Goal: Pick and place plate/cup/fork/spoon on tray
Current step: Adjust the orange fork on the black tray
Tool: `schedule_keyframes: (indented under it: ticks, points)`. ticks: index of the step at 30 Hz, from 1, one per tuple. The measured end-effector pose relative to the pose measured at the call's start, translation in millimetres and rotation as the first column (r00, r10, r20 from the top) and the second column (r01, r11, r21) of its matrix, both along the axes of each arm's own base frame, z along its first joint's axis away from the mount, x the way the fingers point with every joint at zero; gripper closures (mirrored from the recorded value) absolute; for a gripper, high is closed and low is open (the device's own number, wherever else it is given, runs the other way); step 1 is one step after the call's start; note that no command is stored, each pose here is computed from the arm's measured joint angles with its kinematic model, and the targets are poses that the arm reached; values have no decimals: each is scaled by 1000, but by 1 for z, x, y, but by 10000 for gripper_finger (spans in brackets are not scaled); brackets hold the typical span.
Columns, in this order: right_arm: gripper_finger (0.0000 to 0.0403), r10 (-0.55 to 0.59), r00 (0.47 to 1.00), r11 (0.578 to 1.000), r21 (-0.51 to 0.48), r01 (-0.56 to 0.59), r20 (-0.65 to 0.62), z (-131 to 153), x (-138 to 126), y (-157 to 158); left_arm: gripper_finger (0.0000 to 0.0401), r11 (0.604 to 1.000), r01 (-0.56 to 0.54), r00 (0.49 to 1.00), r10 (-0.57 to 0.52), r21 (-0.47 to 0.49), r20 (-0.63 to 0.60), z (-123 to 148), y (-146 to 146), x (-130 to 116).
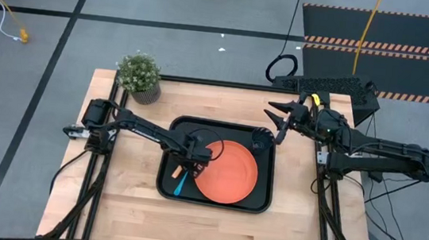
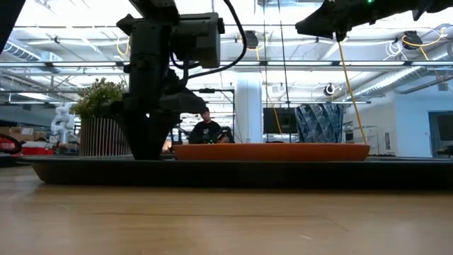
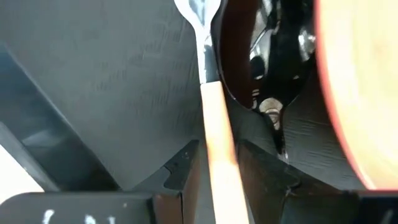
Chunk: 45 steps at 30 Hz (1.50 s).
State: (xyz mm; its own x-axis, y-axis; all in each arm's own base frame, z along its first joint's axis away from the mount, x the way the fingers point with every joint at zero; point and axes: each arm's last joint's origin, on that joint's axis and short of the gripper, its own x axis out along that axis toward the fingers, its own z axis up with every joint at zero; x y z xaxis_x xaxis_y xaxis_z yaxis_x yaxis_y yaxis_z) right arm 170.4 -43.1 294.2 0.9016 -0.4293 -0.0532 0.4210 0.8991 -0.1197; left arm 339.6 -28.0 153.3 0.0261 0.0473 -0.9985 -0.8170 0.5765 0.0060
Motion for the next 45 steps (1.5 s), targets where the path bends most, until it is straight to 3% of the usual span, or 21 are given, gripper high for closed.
schedule_keyframes:
  ticks: [9,15,24,34,39,45]
  points:
    - [273,0,1000,1000,4,0,-6,-1,0,0,288,999,-38,995,39,15,-87,0,-2,-9]
    - [273,0,1000,1000,12,0,-13,-2,0,0,292,998,-59,995,60,12,-83,0,-9,-9]
    - [273,1,1000,1000,-2,-1,-20,-2,0,0,391,996,-92,994,91,-1,-64,2,-9,-8]
    - [273,1,1000,1000,-5,-1,-21,-2,0,0,397,996,-92,994,92,-2,-62,2,-8,-8]
    - [273,1,1000,1000,-5,-1,-20,-1,0,0,369,996,-87,994,87,10,-62,1,-7,-8]
    - [273,0,1000,1000,-5,0,-20,-1,0,0,300,997,-83,995,83,4,-53,3,-6,-7]
